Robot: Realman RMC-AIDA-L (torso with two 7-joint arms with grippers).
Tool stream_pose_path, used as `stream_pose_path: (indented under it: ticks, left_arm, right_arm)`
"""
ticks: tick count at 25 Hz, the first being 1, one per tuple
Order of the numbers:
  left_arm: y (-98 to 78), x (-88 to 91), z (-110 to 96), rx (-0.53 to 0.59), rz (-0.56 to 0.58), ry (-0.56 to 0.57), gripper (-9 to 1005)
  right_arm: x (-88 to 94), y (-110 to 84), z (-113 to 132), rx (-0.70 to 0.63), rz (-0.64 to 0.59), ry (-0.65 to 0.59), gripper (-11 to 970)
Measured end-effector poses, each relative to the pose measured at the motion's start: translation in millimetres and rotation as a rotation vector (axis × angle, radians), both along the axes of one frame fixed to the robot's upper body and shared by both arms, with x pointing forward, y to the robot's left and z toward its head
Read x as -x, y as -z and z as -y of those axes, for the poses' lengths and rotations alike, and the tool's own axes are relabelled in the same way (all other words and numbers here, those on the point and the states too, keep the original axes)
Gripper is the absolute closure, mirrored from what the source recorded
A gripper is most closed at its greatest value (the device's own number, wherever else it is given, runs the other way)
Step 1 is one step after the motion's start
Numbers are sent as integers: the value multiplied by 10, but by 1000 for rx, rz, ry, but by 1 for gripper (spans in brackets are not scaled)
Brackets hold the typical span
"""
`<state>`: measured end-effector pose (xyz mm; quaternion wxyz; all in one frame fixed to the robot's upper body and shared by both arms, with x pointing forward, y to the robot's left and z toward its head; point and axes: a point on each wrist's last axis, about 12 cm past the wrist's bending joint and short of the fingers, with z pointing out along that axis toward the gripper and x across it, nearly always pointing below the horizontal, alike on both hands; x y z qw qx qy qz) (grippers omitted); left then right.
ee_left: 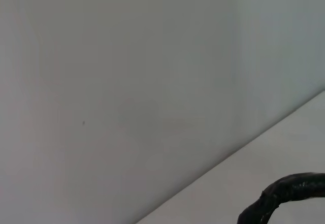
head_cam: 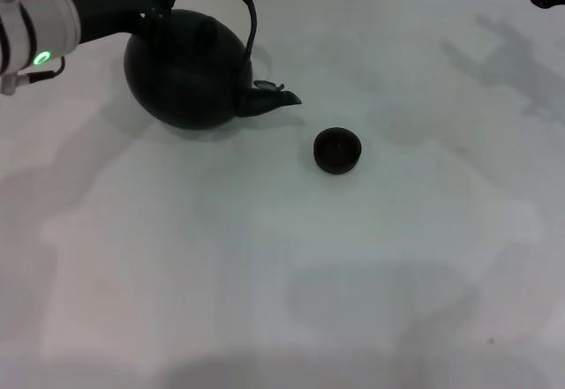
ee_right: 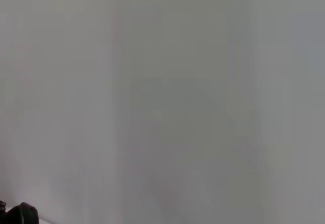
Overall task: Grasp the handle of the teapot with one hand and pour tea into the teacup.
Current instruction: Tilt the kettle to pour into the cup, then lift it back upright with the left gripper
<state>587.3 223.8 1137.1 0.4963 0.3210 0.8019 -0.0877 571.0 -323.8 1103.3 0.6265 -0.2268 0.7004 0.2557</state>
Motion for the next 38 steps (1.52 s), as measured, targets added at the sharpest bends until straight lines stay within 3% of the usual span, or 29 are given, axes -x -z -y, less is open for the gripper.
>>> stream_pose_path:
  ticks: [22, 38]
  left_arm:
    - [-133, 21, 513, -200, 67, 88, 866]
    - [-136, 52, 707, -278, 53, 178, 872]
  right_arm:
    - [2, 3, 46, 0, 0, 22, 119]
    - [10, 23, 50, -2, -6, 26, 118]
